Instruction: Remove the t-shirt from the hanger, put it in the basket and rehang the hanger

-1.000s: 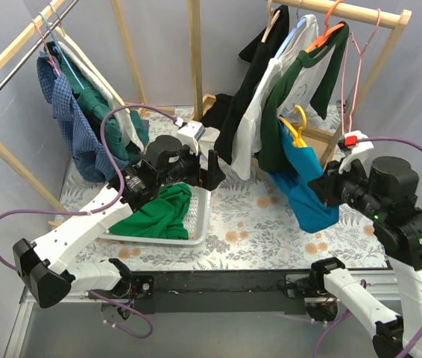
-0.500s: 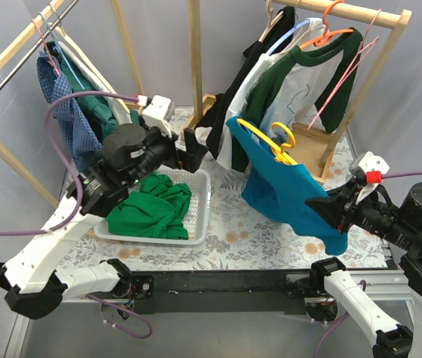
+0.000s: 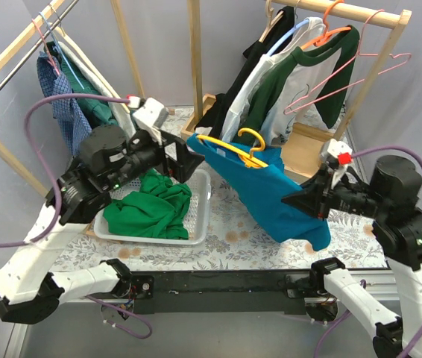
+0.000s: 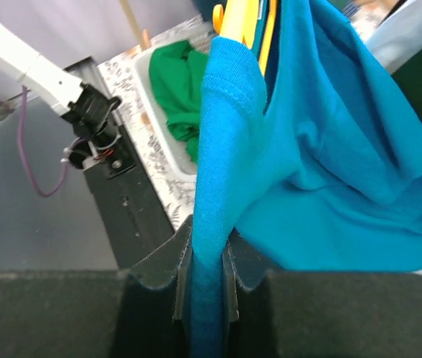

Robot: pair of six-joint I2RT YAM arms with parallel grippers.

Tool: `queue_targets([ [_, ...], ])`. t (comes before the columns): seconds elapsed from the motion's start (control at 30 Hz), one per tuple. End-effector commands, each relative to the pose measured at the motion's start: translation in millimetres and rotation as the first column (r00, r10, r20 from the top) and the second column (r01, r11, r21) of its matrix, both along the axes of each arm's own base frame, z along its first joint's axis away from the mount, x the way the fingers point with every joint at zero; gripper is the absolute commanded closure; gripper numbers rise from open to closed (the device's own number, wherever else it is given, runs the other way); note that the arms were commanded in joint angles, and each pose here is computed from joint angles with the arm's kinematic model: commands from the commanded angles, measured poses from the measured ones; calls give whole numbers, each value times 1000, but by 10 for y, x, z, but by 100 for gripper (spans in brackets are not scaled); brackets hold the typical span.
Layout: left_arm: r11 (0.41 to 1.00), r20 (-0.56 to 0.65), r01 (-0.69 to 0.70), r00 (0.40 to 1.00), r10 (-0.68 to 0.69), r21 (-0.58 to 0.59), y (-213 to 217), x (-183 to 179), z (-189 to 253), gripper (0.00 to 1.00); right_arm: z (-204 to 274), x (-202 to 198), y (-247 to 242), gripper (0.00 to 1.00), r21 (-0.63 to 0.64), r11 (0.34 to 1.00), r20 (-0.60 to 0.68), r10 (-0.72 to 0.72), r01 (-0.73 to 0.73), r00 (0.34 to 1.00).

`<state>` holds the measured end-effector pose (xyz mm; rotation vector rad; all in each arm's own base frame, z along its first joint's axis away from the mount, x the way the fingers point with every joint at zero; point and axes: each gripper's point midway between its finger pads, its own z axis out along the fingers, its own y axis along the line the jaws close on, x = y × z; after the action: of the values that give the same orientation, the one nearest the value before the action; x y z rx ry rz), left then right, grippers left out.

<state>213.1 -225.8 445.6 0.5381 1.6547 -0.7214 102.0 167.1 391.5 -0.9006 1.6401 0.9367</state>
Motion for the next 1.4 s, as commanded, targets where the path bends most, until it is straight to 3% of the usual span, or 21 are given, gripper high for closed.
queue_targets([
  [0.0,986,-45,134,991,-130,98,-161,-109,-375,2,132,-3,181,99,59,988,66,142,-146,988],
  [0.2,941,-7,327,945,-327,87,-341,-369,-449,2,47,52,273,99,68,975,25,211,-212,977],
  [0.77,931,98,363,925,-366,49,-388,-413,-91,2,-240,13,311,99,63,961,-86,274,-270,958],
  [1.37,819,72,574,817,-572,-9,-861,-493,-220,5,-225,-176,344,99,112,921,-90,384,-374,919],
])
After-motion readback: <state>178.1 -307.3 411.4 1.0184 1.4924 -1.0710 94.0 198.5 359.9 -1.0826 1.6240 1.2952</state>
